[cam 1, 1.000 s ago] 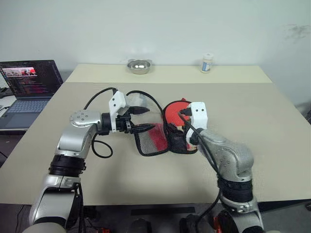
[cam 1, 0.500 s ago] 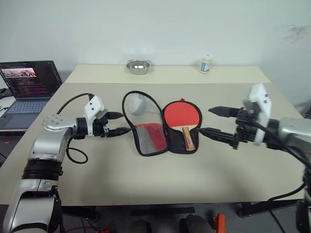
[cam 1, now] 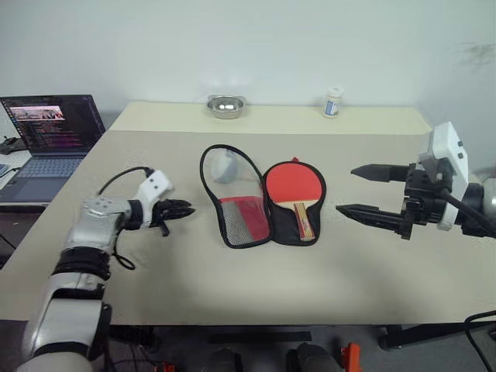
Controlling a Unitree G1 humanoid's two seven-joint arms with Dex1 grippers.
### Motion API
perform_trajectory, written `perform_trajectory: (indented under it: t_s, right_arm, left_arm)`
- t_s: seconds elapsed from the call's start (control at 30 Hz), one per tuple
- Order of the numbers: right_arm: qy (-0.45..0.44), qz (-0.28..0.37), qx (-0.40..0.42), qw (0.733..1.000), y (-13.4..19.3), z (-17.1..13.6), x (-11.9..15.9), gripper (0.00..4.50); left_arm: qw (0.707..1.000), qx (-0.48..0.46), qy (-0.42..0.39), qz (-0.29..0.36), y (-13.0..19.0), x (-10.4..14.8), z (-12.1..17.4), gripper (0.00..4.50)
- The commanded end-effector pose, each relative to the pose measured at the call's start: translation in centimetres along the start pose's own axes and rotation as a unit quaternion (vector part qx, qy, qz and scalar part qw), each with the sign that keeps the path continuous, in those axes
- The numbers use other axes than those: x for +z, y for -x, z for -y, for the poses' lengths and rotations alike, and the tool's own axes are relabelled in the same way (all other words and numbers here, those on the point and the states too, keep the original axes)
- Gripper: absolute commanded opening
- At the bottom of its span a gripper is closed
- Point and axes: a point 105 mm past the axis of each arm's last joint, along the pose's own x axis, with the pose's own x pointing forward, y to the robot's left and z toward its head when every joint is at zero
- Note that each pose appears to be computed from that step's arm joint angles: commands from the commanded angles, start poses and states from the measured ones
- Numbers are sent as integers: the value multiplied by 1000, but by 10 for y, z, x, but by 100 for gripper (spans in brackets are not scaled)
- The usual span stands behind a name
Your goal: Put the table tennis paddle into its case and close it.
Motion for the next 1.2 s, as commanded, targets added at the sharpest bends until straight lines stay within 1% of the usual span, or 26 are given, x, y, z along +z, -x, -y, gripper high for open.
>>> perform_trajectory:
  t_s: [0.03,0.07,0.13,0.3,0.33,0.4,0.47,0.57,0.67,0.73,0.83,0.9,1.07,1.2]
  right_arm:
    - [25,0,-7,1000,5,-2,5,450]
    - [26,-4,-8,1000,6,-2,4,450]
    - [26,-15,-16,999,12,0,2,450]
    - [8,-28,-37,999,27,4,0,450]
    - [8,-29,-43,999,29,6,-1,450]
    - [8,-34,-52,998,32,7,-3,450]
    - [8,-37,-58,998,32,8,-5,450]
    - [7,-43,-67,997,31,10,-9,450]
    - [4,-56,-85,995,30,15,-17,450]
    - [-7,-55,-105,993,28,23,-23,450]
    - [-28,-49,-154,986,24,42,-33,450]
    - [-44,-49,-166,984,15,49,-43,450]
    - [-115,-40,-190,974,-28,67,-68,450]
    - [-150,-49,-205,966,-54,79,-86,450]
  left_arm:
    - [999,-22,-9,46,-26,28,11,32]
    - [998,-33,-7,59,-32,34,16,32]
    - [993,-63,-2,97,-45,56,29,32]
    - [968,-135,7,213,-66,140,58,32]
    - [962,-147,8,228,-69,154,64,32]
    - [954,-168,7,249,-77,174,76,32]
    - [949,-182,1,259,-86,186,87,32]
    - [950,-184,-15,251,-94,184,91,32]
    - [952,-181,-22,247,-91,176,88,32]
    - [952,-178,-21,248,-86,172,83,32]
    - [954,-171,-23,245,-77,163,76,32]
    - [956,-170,-36,237,-67,154,72,32]
    - [953,-194,-63,223,-22,132,69,32]
    - [958,-193,-61,203,3,119,66,32]
